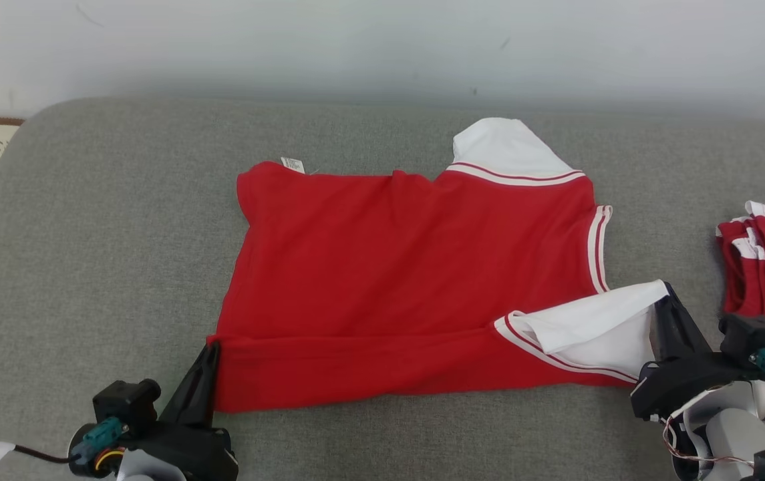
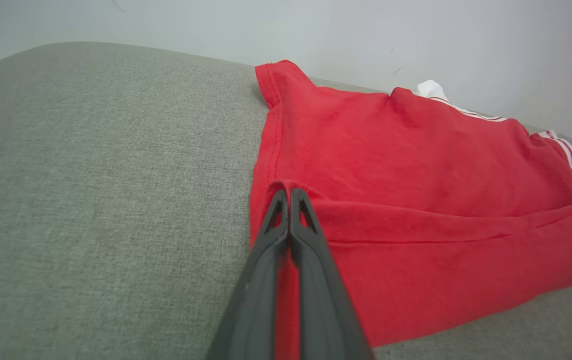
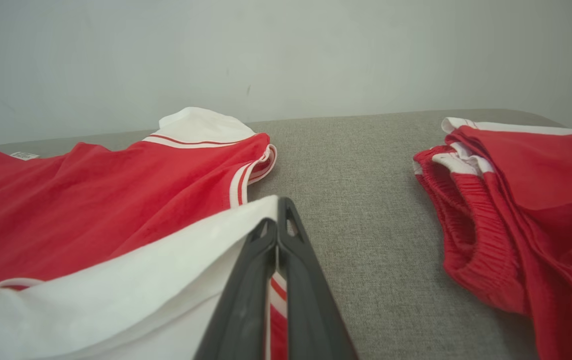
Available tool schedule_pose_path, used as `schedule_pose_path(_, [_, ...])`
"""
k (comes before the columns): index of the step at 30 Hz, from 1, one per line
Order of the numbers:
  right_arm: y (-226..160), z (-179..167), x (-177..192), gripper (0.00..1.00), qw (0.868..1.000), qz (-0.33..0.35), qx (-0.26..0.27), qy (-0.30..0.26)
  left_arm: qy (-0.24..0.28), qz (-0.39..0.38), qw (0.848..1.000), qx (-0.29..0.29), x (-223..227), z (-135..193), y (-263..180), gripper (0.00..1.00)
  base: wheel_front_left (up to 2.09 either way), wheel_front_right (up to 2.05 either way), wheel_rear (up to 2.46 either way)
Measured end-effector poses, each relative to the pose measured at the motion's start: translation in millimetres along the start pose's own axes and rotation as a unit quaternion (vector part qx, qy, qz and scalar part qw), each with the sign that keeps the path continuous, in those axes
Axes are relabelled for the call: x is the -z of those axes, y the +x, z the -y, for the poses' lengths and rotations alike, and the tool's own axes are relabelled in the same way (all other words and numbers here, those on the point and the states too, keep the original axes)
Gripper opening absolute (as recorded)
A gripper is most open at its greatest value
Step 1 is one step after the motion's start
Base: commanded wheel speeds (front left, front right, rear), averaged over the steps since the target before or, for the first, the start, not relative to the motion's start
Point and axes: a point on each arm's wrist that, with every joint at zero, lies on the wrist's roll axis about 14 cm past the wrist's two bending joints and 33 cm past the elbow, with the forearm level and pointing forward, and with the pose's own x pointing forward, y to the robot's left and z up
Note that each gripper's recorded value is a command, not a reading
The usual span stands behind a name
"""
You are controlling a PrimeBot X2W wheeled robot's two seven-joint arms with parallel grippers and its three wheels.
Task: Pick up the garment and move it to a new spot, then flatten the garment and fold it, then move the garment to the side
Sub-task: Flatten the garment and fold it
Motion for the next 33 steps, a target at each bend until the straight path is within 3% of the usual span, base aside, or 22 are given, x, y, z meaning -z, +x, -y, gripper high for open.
schedule_pose_path(18, [34, 6, 24, 0.00, 0.999, -0.039, 0.000, -0.008, -0.001, -0.019, 1.000, -0.009, 16, -7, 25, 0.00, 0.00, 0.00, 0.00])
schedule_pose_path(19, [35, 6, 26, 0.18, 0.999, -0.041, 0.000, -0.007, -0.001, -0.017, 1.000, -0.009, 15, -7, 26, 0.02, 0.00, 0.00, 0.00])
schedule_pose_path(20, [36, 6, 27, 0.79, 0.999, -0.043, 0.002, -0.006, -0.001, -0.016, 1.000, -0.009, 14, -8, 27, 0.36, 0.00, 0.00, 0.00])
schedule_pose_path(21, [38, 6, 28, 1.00, 0.999, -0.044, 0.002, -0.005, 0.000, -0.015, 1.000, -0.011, 14, -9, 27, 0.65, 0.00, 0.00, 0.00])
schedule_pose_path(22, [39, 6, 27, 1.00, 0.999, -0.044, 0.001, -0.008, 0.001, -0.013, 1.000, -0.013, 13, -10, 27, 1.00, 0.00, 0.00, 0.00])
schedule_pose_path(33, [37, 20, -10, 1.00, 0.999, 0.014, 0.032, -0.012, 0.023, 0.007, 0.999, -0.045, -1, -27, 15, 1.00, 0.00, 0.00, 0.00])
